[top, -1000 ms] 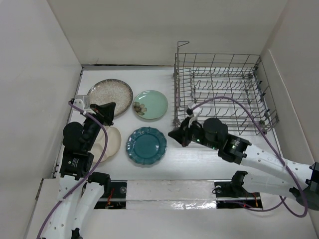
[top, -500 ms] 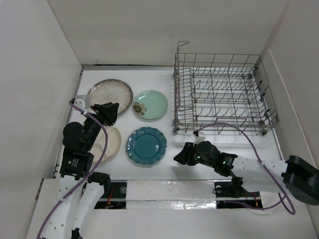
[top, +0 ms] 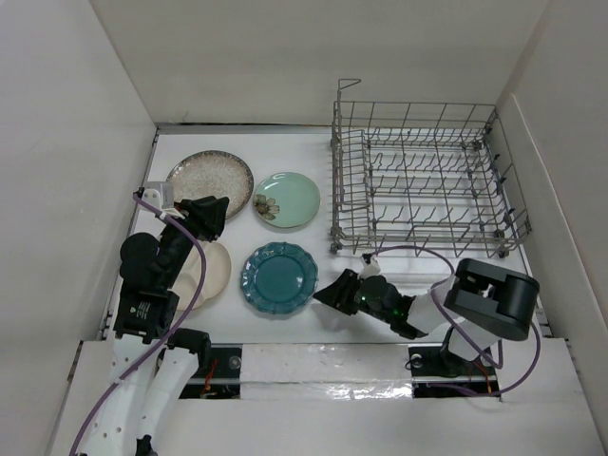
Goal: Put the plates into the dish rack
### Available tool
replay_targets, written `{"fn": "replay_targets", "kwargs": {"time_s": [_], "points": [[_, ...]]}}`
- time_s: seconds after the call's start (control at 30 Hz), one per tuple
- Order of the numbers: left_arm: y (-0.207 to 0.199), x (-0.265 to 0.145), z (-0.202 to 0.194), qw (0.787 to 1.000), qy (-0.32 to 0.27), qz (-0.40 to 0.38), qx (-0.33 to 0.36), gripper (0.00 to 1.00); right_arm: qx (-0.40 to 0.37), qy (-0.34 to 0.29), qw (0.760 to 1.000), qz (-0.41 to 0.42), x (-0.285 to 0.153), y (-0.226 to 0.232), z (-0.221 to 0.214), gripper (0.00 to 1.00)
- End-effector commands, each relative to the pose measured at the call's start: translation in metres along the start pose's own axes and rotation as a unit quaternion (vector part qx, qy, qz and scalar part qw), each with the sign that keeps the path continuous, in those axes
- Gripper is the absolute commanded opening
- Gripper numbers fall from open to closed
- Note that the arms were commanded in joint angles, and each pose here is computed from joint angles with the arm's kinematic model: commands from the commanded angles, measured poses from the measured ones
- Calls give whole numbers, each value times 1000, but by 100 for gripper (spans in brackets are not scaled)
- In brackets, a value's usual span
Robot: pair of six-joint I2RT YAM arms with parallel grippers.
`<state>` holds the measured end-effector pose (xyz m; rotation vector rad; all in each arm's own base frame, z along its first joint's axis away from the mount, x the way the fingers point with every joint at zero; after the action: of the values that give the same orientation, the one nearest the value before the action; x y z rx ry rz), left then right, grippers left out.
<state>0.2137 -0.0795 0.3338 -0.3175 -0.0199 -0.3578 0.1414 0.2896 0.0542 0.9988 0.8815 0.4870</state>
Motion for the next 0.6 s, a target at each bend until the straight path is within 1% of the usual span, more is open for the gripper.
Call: {"fn": "replay_targets", "kwargs": {"time_s": [0.0, 0.1, 0.17, 0.5, 0.57], "points": [[-5, -1, 8, 1000, -23, -15, 4, 34, 63, -41, 993, 97, 8, 42, 12, 49], [-6, -2, 10, 1000, -27, -16, 4, 34, 75, -48, 993, 78, 18, 32, 11, 49], [-5, -2, 9, 1000, -26, -15, 5, 33, 82, -52, 993, 71, 25, 28, 10, 46], [-5, -2, 10, 1000, -27, -15, 5, 33, 77, -51, 994, 64, 49, 28, 7, 42], [-6, -2, 11, 999, -28, -15, 5, 33, 74, -50, 994, 57, 52, 24, 5, 38]]}}
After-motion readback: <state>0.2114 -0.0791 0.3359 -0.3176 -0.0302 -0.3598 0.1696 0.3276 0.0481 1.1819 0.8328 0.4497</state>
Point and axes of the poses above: each gripper's point midway between its finger pads, its own x axis out along the fingers, its own y axis along the line the jaws close on, z = x × y, the point moved 4 cm from there along -x, back along the fingers, and after that the axes turned 5 degrees about x, right-handed, at the moved point
